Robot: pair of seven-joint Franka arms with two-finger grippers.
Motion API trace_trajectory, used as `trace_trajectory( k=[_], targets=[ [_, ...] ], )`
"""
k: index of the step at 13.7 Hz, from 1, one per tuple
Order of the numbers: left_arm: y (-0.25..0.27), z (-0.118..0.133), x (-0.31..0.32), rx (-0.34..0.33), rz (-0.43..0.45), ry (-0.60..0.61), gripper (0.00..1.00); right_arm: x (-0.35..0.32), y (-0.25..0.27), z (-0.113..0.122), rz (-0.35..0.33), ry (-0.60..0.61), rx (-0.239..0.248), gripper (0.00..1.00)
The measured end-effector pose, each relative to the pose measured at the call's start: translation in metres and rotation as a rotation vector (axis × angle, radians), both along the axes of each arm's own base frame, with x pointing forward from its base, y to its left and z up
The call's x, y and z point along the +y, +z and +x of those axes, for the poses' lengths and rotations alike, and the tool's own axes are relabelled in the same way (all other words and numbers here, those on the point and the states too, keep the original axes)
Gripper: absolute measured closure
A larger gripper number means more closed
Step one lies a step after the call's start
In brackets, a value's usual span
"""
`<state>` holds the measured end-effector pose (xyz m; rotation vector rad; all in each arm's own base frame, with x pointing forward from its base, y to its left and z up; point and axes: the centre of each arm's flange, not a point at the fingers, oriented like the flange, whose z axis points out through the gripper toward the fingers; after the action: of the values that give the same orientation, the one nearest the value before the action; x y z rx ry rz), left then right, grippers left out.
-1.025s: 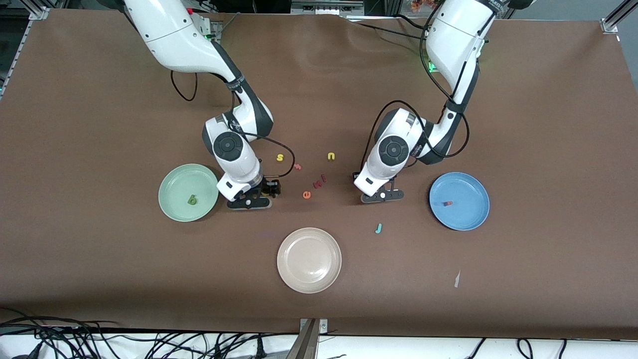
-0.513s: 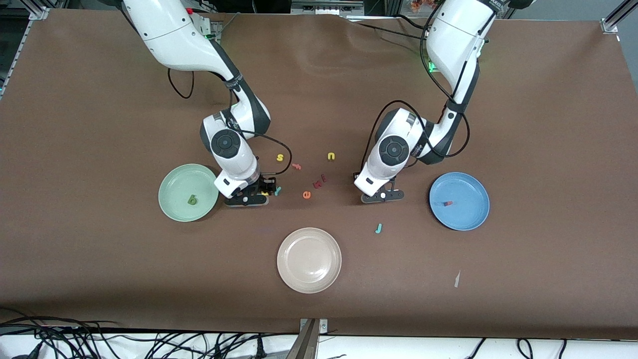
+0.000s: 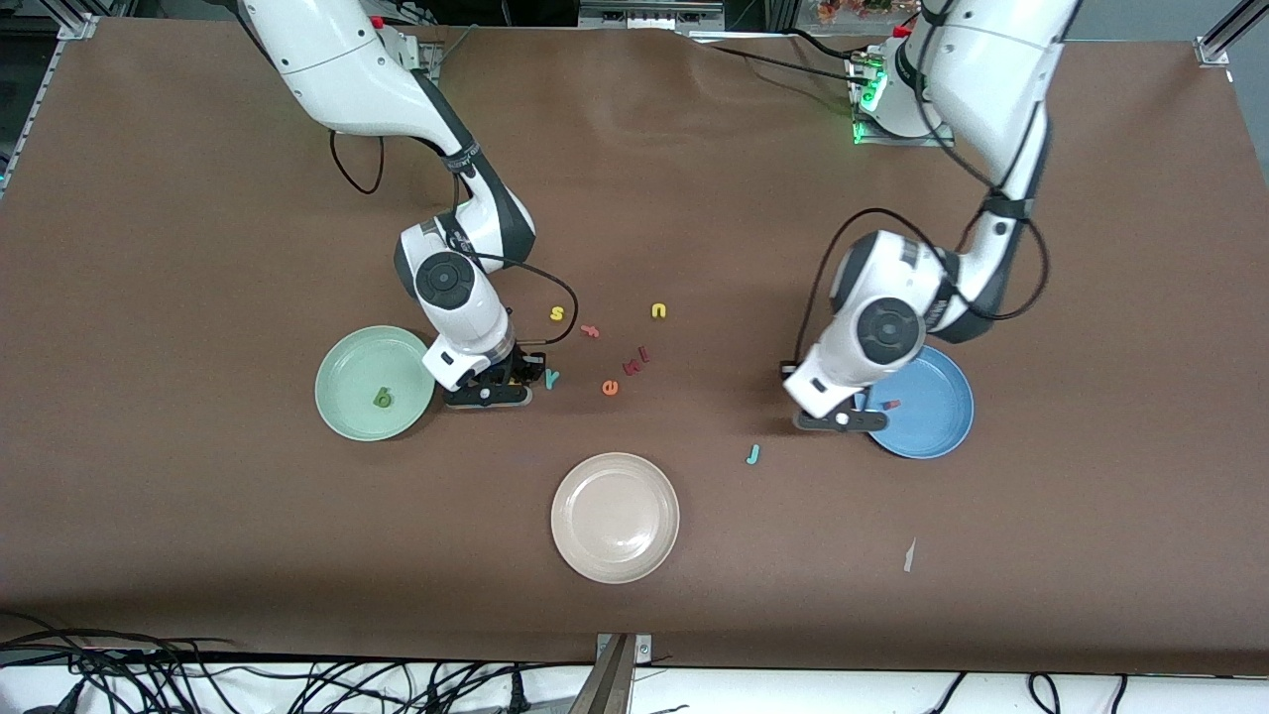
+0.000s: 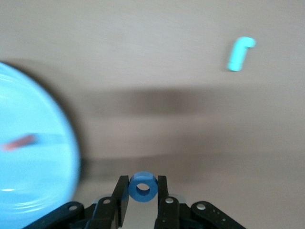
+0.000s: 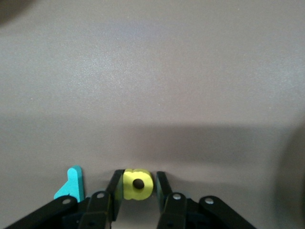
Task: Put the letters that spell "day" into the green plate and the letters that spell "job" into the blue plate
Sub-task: 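Drop the yellow d on the green plate while the left gripper drops the o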
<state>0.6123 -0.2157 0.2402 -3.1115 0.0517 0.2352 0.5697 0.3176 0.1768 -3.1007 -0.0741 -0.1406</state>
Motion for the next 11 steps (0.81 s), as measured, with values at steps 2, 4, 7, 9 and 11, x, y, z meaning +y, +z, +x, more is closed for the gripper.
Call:
trace_trajectory(
  k=[2, 4, 7, 9, 11],
  targets=[
    [0.014, 0.007, 0.028, 0.013, -0.005, -0.038, 0.72, 0.002, 0.004, -0.001, 0.003, 0.003, -0.003, 0.72],
    [0.017, 0.014, 0.059, 0.024, -0.017, -0.086, 0.72, 0.001, 0.002, -0.002, 0.001, 0.012, -0.002, 0.72],
    [0.012, 0.020, 0.110, 0.041, -0.031, -0.112, 0.57, -0.008, 0.012, 0.004, -0.017, 0.063, 0.002, 0.72],
    [0.012, 0.021, 0.122, 0.045, -0.033, -0.119, 0.38, -0.038, 0.038, 0.018, -0.039, 0.102, 0.022, 0.72],
    [0.016, 0.024, 0.114, 0.034, -0.038, -0.133, 0.16, -0.084, 0.070, 0.035, -0.053, 0.149, 0.047, 0.72]
  ],
)
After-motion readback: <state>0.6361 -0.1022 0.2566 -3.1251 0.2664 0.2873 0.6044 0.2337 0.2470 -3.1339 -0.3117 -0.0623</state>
